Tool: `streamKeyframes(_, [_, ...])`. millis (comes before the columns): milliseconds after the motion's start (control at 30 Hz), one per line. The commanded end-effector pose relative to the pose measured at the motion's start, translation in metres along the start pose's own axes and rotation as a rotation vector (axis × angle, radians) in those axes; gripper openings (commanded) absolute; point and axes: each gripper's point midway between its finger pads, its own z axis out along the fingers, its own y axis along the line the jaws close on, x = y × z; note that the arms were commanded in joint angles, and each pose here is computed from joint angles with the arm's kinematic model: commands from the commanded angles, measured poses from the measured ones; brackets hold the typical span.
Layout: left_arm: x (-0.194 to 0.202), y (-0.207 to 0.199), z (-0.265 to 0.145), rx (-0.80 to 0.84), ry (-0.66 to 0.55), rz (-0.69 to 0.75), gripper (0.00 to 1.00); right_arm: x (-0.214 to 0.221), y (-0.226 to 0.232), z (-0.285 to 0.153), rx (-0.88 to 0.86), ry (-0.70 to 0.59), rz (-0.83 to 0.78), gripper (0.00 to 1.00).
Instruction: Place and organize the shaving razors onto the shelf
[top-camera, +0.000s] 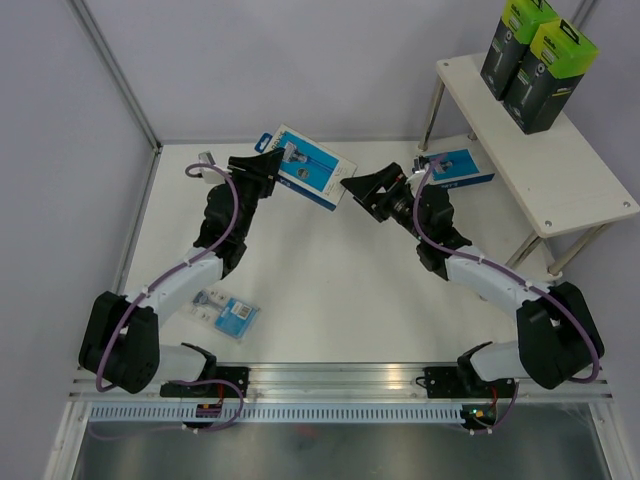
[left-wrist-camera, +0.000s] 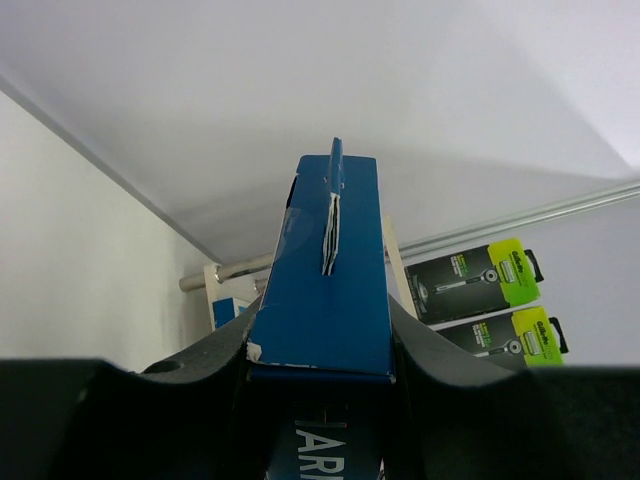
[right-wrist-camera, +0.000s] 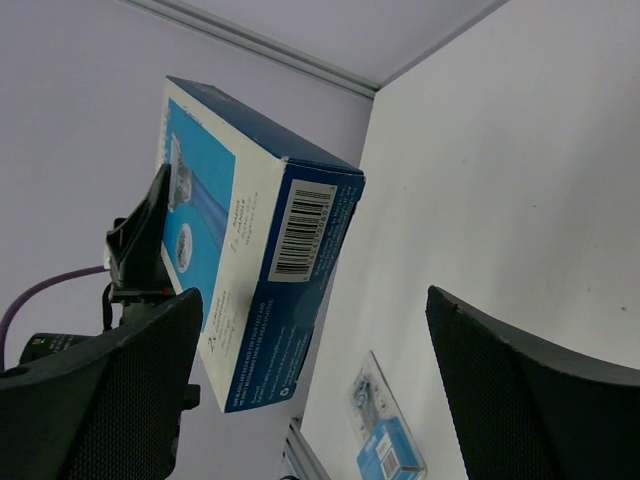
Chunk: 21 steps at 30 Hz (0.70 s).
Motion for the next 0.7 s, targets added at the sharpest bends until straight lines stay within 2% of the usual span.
streamKeyframes(0, [-0.013, -0.026, -0.002, 0.053, -0.034, -0.143, 0.37, -0.014, 0.033, 0.005, -0.116, -0.051, 0.025, 0.98])
streamKeyframes(233, [0.005, -0.025, 0.007, 0.067, 0.042, -0.229, 0.36, -0.002, 0.048, 0.022, -0.194, 0.0, 0.094, 0.95])
streamKeyframes(333, [0.008, -0.024, 0.008, 0.069, 0.053, -0.218, 0.36, -0.002, 0.051, 0.023, -0.198, -0.012, 0.1, 0.87])
streamKeyframes(433, [0.006, -0.022, 0.006, 0.065, 0.044, -0.197, 0.36, -0.007, 0.054, 0.021, -0.198, -0.032, 0.092, 0.74])
streamKeyframes(467, [0.005, -0.021, 0.006, 0.065, 0.039, -0.18, 0.36, -0.008, 0.058, 0.02, -0.207, -0.034, 0.087, 0.62])
streamKeyframes(533, [0.005, -0.022, 0.004, 0.082, 0.035, -0.153, 0.37, -0.01, 0.059, 0.02, -0.207, -0.039, 0.09, 0.5])
streamKeyframes(567, [0.005, -0.023, 0.004, 0.09, 0.033, -0.128, 0.38, -0.009, 0.06, 0.021, -0.209, -0.032, 0.094, 0.41])
streamKeyframes(667, [0.006, -0.022, 0.003, 0.098, 0.037, -0.102, 0.42, -0.007, 0.061, 0.023, -0.214, -0.015, 0.099, 0.29])
